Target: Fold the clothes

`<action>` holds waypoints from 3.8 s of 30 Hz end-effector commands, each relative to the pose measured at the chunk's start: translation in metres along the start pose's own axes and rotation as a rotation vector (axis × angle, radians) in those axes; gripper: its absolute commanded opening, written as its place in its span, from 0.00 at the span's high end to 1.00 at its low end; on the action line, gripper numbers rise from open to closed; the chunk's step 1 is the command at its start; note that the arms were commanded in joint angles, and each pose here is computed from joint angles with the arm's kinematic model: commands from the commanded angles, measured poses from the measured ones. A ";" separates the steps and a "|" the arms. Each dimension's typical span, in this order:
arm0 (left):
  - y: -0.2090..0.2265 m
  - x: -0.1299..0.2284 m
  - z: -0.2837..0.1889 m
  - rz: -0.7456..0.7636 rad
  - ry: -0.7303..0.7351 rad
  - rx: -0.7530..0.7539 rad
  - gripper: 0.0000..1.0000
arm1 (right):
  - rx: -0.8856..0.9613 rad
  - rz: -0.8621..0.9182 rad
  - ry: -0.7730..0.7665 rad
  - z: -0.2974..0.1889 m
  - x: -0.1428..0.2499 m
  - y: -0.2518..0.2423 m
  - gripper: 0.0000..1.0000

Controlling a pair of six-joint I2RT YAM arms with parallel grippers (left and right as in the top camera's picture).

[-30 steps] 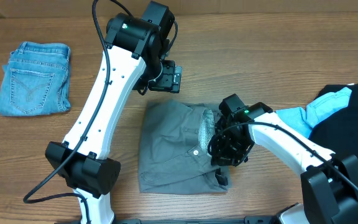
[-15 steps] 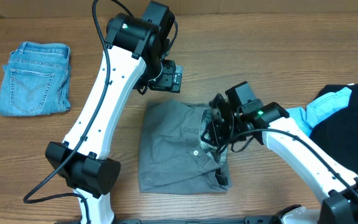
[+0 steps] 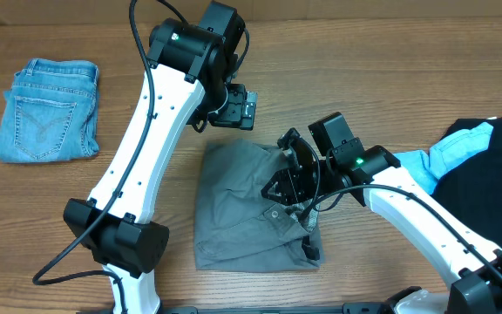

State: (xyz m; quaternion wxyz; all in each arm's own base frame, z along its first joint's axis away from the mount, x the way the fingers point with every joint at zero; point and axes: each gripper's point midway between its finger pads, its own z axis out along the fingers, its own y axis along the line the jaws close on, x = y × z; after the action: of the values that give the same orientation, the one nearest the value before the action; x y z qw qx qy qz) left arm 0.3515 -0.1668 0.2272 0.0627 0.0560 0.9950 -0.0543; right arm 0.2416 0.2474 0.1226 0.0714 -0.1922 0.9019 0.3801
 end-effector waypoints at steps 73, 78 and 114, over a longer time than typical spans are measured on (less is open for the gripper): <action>0.002 -0.004 -0.012 0.023 -0.045 0.005 0.00 | 0.245 0.270 0.124 -0.021 0.071 -0.059 0.96; 0.002 -0.006 -0.012 0.023 -0.052 0.001 0.00 | 0.501 0.533 0.082 -0.053 0.083 -0.081 0.96; -0.045 0.002 0.074 0.234 0.042 0.286 0.28 | 0.451 0.562 -0.062 -0.072 0.069 -0.074 0.82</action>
State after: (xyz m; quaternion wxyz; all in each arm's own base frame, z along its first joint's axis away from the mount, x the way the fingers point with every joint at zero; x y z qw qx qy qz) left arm 0.3623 -0.2075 0.1577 0.0445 0.1388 0.9789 -0.1429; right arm 0.1872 0.1116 0.0943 -0.0162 0.1645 0.9776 0.1302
